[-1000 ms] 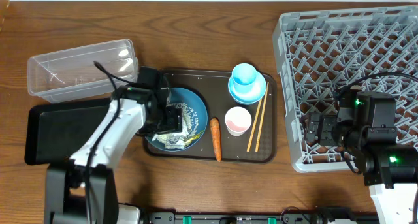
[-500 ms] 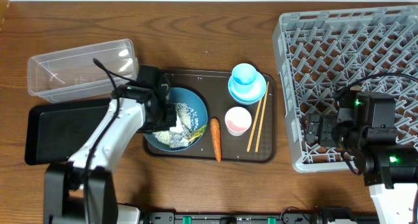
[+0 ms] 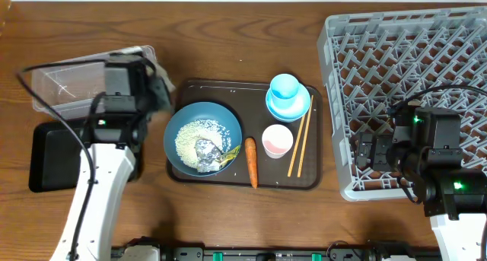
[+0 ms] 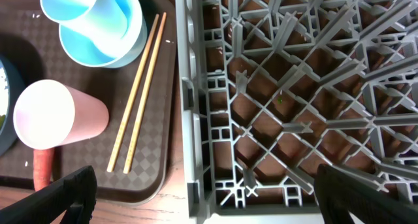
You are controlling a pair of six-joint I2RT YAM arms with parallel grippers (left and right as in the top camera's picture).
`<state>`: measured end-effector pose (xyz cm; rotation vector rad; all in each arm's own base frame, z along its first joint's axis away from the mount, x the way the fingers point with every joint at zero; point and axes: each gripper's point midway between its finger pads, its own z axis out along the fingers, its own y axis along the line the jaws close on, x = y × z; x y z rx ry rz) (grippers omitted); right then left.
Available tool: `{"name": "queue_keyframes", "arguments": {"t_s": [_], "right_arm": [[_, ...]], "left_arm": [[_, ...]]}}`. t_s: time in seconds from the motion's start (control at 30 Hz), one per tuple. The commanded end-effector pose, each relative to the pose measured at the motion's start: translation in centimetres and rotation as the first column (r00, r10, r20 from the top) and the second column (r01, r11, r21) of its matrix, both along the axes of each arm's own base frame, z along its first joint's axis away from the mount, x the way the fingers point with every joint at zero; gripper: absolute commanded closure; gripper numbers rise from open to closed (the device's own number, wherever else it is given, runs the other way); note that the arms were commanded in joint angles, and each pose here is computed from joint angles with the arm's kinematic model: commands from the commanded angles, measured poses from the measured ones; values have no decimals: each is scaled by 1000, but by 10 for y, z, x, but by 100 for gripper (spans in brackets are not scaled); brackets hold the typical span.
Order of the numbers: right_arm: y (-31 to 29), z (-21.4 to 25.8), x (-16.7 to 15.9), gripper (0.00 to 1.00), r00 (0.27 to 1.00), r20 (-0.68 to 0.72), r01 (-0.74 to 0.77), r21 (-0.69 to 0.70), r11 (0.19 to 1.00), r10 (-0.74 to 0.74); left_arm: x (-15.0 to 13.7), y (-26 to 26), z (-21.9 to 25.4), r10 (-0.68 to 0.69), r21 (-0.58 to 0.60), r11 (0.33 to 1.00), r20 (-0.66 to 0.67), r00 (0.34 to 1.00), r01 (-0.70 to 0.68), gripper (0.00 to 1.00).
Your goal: Sort waste into correct bins and load items into the dishwasher rack
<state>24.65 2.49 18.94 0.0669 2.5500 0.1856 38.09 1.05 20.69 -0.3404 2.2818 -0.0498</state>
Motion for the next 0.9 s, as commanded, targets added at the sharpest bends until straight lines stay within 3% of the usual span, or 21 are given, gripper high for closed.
{"name": "queue_keyframes", "arguments": {"t_s": [0.0,0.13,0.23,0.3,0.47,0.6,0.73,0.87], "right_arm": [[3,8,2,1,1000,18,-8,10,1000,8],[4,8,2,1,1000,18,-9,10,1000,8],[4,8,2,1,1000,18,-9,10,1000,8],[4,8,2,1,1000,18,-9,10,1000,8],[4,8,2,1,1000,18,-9,10,1000,8],[3,8,2,1,1000,18,-8,10,1000,8],[3,8,2,1,1000,18,-9,10,1000,9],[3,7,2,1,1000,17,-8,10,1000,8]], "left_arm": [[18,30,1,83,38,996,38,996,-85,94],[40,56,-10,141,36,989,68,988,-144,91],[48,69,-21,168,34,985,63,984,-170,46],[50,69,-23,161,24,986,62,985,-163,36],[37,27,-16,6,-102,995,40,999,-2,39],[-13,-32,-27,-188,-278,949,-114,976,150,40],[-83,-73,-56,-313,-391,906,-369,875,159,39],[-133,-100,-72,-396,-434,886,-526,752,163,34]]}}
